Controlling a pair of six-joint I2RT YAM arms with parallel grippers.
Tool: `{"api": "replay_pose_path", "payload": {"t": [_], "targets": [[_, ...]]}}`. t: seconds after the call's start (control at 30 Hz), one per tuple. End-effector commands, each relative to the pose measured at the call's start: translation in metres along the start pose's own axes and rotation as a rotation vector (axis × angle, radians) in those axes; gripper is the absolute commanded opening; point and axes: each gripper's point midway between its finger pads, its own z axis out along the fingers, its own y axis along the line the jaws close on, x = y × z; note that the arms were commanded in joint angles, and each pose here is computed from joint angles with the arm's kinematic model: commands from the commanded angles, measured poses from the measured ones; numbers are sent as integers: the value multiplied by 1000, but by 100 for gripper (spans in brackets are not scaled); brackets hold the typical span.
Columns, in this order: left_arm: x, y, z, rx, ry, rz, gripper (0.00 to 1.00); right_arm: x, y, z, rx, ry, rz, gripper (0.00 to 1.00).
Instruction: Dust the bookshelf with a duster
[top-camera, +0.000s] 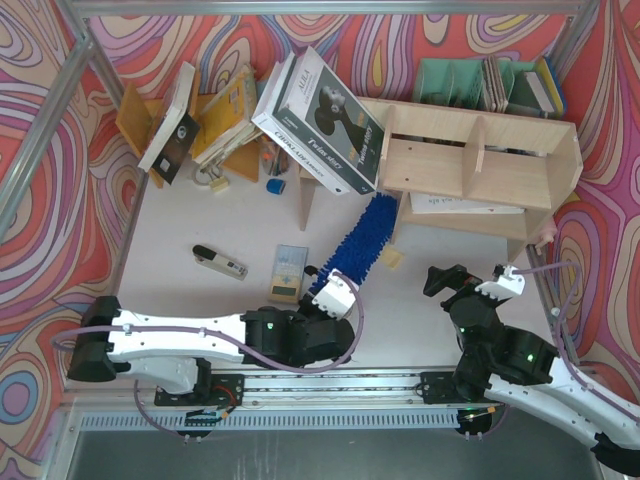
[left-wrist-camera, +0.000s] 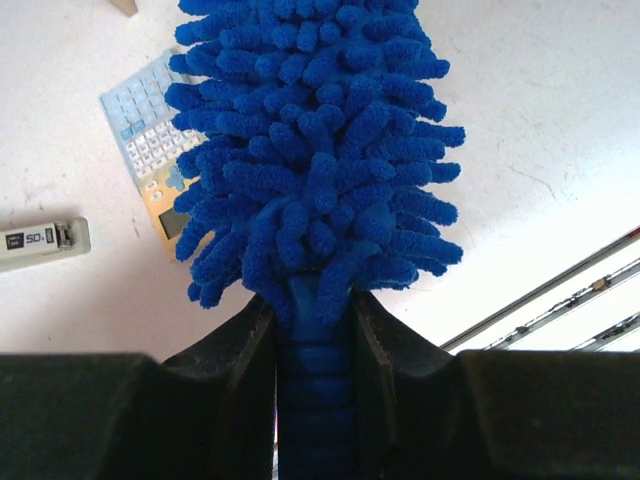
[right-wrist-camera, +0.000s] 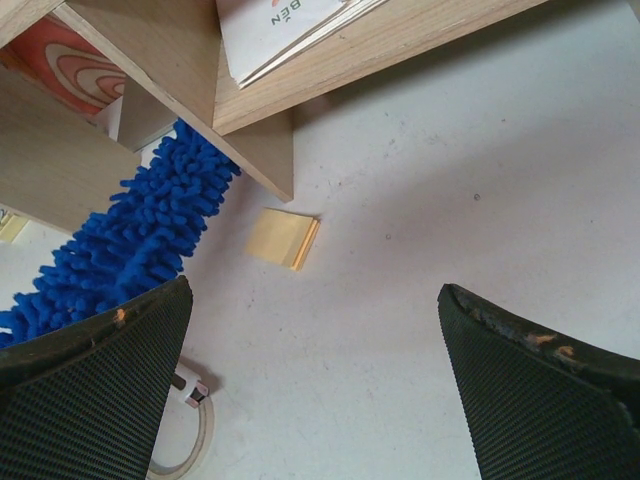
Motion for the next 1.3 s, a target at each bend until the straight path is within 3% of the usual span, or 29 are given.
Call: {"api": "replay_pose_path", "payload": {"t": [0.0, 0.3, 0.57, 0.93, 1.27], "targets": [[-51, -4, -25, 84, -143, -66, 0, 1, -5, 1, 19, -6, -10, 99], [-78, 15, -53, 149, -283, -191, 0, 1, -4, 1, 17, -8, -6, 99], [-55, 8, -37, 112, -200, -153, 0, 2, -4, 1, 20, -5, -14, 99], [11, 5, -2, 7, -16, -97, 0, 2, -4, 1, 19, -5, -12, 99], [-21, 38, -20, -67, -149, -120, 0, 2, -4, 1, 21, -5, -13, 99]]}}
